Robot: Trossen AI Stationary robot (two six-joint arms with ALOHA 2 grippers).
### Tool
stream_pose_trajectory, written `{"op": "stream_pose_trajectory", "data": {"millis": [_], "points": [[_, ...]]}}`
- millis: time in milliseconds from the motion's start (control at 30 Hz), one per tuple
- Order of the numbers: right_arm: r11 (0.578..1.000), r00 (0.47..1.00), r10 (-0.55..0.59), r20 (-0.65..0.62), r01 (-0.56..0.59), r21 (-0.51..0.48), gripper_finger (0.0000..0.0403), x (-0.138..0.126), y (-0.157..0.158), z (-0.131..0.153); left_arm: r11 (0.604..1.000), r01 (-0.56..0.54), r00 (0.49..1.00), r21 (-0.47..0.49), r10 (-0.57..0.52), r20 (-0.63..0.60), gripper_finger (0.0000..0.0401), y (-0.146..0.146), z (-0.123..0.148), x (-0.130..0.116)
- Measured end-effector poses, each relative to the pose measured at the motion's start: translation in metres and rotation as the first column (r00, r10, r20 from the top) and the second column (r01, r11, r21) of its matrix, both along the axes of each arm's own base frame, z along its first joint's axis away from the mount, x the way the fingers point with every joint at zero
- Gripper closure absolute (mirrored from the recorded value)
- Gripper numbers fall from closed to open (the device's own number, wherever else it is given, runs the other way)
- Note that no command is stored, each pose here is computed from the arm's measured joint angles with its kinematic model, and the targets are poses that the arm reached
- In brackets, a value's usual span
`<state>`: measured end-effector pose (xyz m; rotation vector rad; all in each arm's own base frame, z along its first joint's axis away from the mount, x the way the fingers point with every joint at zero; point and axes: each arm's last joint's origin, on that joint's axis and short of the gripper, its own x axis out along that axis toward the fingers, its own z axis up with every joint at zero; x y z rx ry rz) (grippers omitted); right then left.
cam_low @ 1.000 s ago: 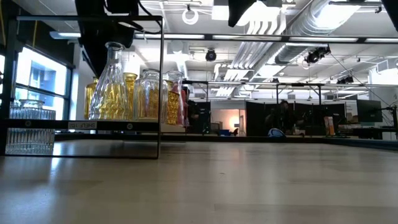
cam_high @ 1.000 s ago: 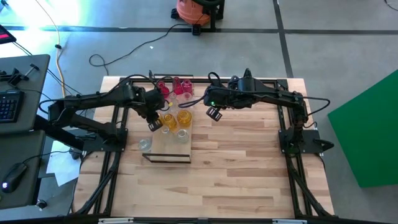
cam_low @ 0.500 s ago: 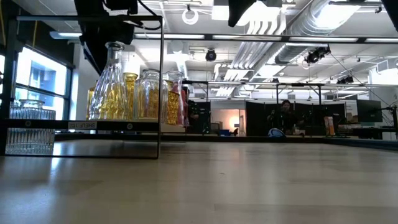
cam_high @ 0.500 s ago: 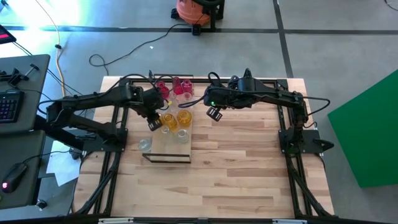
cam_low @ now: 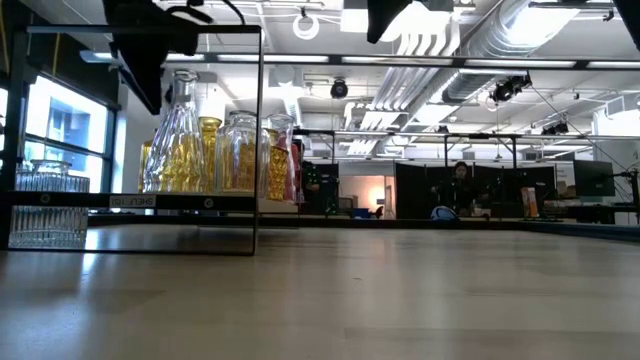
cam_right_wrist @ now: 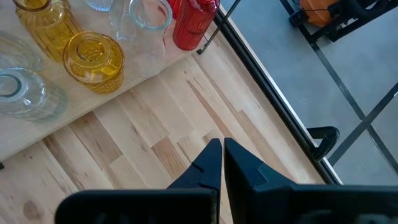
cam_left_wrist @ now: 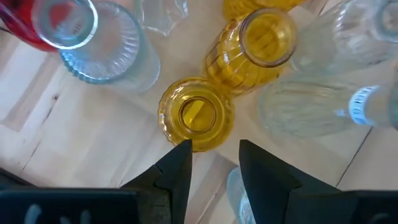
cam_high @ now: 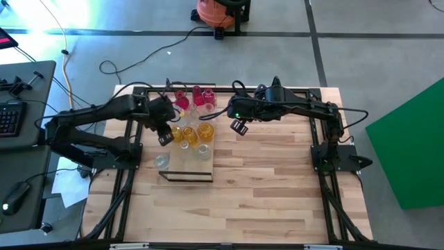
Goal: Sort vases onto shelf
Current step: Adjust the yellow vases on the shelf
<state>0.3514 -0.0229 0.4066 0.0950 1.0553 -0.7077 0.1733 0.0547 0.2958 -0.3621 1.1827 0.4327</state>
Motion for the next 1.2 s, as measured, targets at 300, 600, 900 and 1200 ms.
{"op": "stream_pose_trajectory", "data": {"millis": [300,600,900,1200], "points": [[1.000,1.000,0.001,0.000,-0.001,0.003,0.0403,0.000,0.000,0.000,0.993,0.101,0.995,0.067,-0.101,-0.010,0.0295,-0.005,0.009,-0.019],[1.000,1.000,-0.020,0.013,0.020,0.011,0.0403,0.000,0.000,0.000,0.982,0.160,0.983,0.096,-0.149,-0.111,0.0391,-0.004,0.005,-0.019],[1.000,1.000,-0.021,0.013,0.020,0.011,0.0403,0.000,0.000,0.000,0.980,0.151,0.981,0.128,-0.133,-0.142,0.0400,-0.001,0.003,-0.017],[1.000,1.000,-0.021,0.015,0.021,0.012,0.0403,0.000,0.001,0.000,0.986,0.139,0.986,0.090,-0.129,-0.110,0.0401,-0.001,-0.011,-0.009]]}}
